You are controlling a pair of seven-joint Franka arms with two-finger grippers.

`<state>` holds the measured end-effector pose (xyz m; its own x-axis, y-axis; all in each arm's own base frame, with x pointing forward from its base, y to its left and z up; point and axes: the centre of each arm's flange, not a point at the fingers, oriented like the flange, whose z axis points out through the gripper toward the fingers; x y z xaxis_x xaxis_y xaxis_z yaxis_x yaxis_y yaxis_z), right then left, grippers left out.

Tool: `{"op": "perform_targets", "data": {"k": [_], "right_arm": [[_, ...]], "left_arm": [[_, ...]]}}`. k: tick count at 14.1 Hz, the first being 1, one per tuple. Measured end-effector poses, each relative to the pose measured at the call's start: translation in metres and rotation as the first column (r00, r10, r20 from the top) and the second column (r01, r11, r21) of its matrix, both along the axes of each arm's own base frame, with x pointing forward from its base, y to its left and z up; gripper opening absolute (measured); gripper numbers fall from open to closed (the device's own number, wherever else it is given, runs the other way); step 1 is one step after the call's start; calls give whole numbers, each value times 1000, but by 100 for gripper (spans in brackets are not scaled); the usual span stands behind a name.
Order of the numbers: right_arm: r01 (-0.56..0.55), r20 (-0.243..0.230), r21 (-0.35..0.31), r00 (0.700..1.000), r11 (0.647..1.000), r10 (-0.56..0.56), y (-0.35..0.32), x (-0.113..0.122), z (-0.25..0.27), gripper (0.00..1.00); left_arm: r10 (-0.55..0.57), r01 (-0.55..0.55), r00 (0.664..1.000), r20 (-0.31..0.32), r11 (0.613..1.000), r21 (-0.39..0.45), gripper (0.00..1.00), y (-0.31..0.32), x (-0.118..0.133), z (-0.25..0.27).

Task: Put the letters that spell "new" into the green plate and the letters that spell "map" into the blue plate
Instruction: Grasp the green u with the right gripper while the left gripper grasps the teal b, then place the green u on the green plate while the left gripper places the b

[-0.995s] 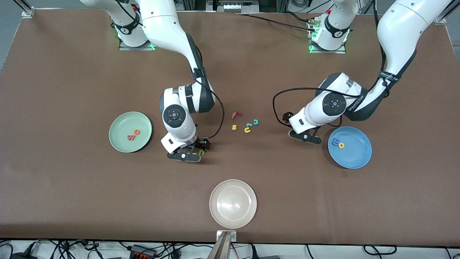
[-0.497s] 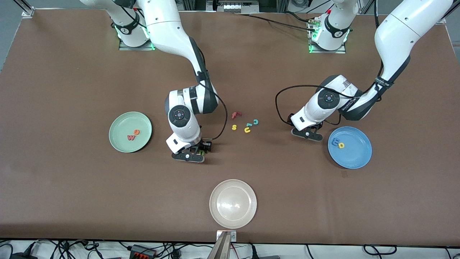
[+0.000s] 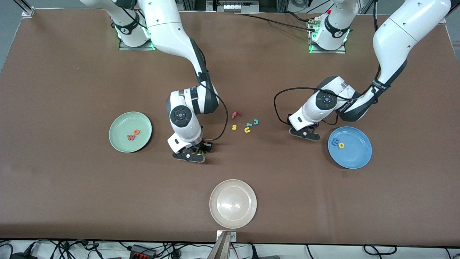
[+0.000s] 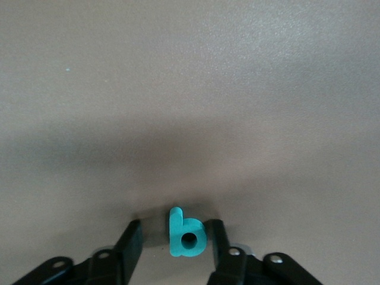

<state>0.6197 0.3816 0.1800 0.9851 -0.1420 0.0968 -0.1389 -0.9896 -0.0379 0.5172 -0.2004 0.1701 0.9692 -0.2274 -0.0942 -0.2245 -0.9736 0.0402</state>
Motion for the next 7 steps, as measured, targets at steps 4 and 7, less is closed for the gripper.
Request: {"op": "perform_targets", "data": {"k": [4,7], "right_arm": [[2,1,1,1000,1000,-2,-1,1,0,38],[0,2,1,1000,1000,0,0,2,1,26]], "left_arm": [[1,-1,1000,6,1000,1,27,0,2,3],[-12,12,1000,15,1000,23,27,3,14,12]]}}
